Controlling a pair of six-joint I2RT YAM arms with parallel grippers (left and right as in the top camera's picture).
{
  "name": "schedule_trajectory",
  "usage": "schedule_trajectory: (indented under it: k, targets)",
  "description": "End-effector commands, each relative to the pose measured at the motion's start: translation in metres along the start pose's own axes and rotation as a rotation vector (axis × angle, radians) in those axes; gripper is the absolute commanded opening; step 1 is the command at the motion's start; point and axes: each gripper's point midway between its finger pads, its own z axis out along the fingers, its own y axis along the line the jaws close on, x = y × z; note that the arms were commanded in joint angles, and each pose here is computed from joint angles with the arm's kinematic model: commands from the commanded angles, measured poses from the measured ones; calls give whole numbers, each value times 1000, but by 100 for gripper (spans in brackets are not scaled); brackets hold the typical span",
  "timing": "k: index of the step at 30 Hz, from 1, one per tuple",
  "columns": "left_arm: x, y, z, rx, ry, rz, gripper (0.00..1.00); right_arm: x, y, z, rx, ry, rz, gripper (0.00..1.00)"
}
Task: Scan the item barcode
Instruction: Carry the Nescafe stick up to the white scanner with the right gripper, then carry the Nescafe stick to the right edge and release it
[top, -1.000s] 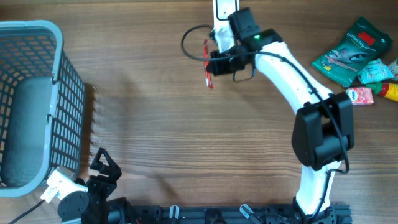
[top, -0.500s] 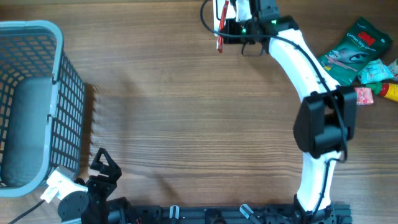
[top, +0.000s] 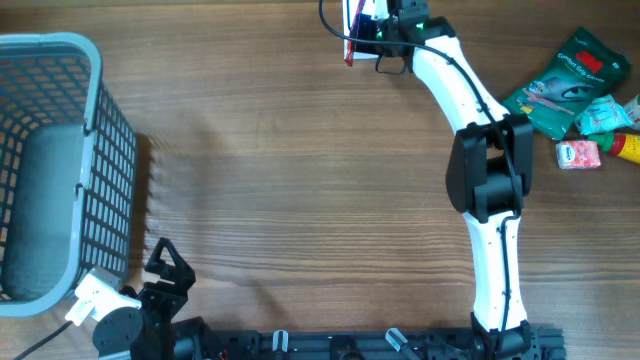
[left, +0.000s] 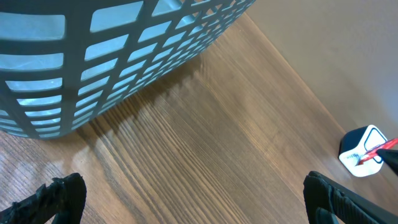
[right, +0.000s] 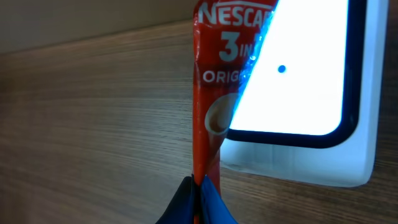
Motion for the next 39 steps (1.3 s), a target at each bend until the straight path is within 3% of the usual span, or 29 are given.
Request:
schedule_trajectory:
  k: [1, 9, 16, 24, 28, 39]
  targets:
    - [-1, 2, 0, -10, -10, -7, 100, -9, -14, 6, 52, -38, 41, 4]
    - [-1, 2, 0, -10, -10, -7, 100, -15, -42, -33, 186, 30, 71, 5]
    - [-1, 2, 0, -10, -10, -7, 100, -15, -124, -104, 347, 99, 225, 5]
    - [-1, 2, 0, -10, -10, -7, 100, -6, -283, -177, 677, 71, 342, 5]
    - [-1, 2, 0, -10, -10, -7, 100, 3, -340, -199, 746, 65, 369, 5]
    - [-1, 2, 0, -10, -10, -7, 100, 39, -399, -258, 986, 76, 580, 5]
